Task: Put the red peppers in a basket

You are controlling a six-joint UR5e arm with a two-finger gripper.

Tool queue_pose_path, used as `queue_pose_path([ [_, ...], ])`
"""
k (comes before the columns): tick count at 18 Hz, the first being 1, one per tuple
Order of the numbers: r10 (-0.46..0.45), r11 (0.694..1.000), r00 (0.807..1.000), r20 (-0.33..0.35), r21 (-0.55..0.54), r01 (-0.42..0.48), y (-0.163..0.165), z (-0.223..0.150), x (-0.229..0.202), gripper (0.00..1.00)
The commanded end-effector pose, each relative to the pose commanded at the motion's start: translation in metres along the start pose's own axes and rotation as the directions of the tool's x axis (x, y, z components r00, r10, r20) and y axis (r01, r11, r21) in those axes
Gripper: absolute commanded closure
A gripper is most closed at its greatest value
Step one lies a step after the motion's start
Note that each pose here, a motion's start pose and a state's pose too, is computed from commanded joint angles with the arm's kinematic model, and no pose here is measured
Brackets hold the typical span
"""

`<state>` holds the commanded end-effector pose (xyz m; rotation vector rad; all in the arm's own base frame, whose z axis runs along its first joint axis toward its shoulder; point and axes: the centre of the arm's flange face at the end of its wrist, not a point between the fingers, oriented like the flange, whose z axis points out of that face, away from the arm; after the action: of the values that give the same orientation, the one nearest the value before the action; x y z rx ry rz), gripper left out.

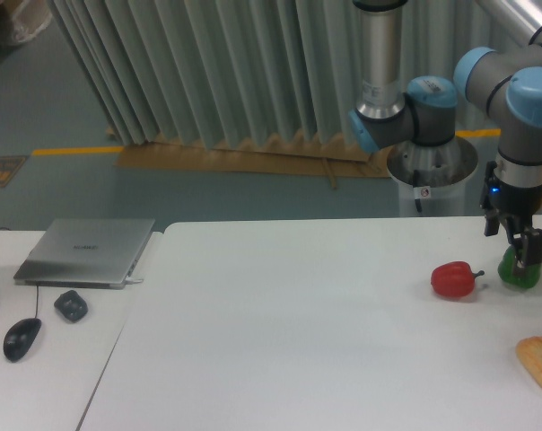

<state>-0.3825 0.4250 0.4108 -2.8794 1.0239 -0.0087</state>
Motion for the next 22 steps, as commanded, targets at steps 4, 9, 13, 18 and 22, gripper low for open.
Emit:
queue_pose_path([
  [4,-0.010,1.000,1.000,-0.007,-0.007,0.010,-0.0001,0.0022,0.0025,0.00],
  [9,-0.011,1.000,1.000,-0.004,-0.010,0.011,-0.0004,0.0031,0.0091,0.00],
  [13,-0.011,1.000,1.000,-0.006,-0.010,0.011,-0.0003,0.0045,0.0095,0.00],
  [18,-0.014,1.000,1.000,-0.004,-0.009,0.014,0.0003,0.0036,0.0097,0.00],
  [22,-0.016,1.000,1.000,-0.004,-0.007,0.016,0.0001,0.0030,0.0096,0.00],
])
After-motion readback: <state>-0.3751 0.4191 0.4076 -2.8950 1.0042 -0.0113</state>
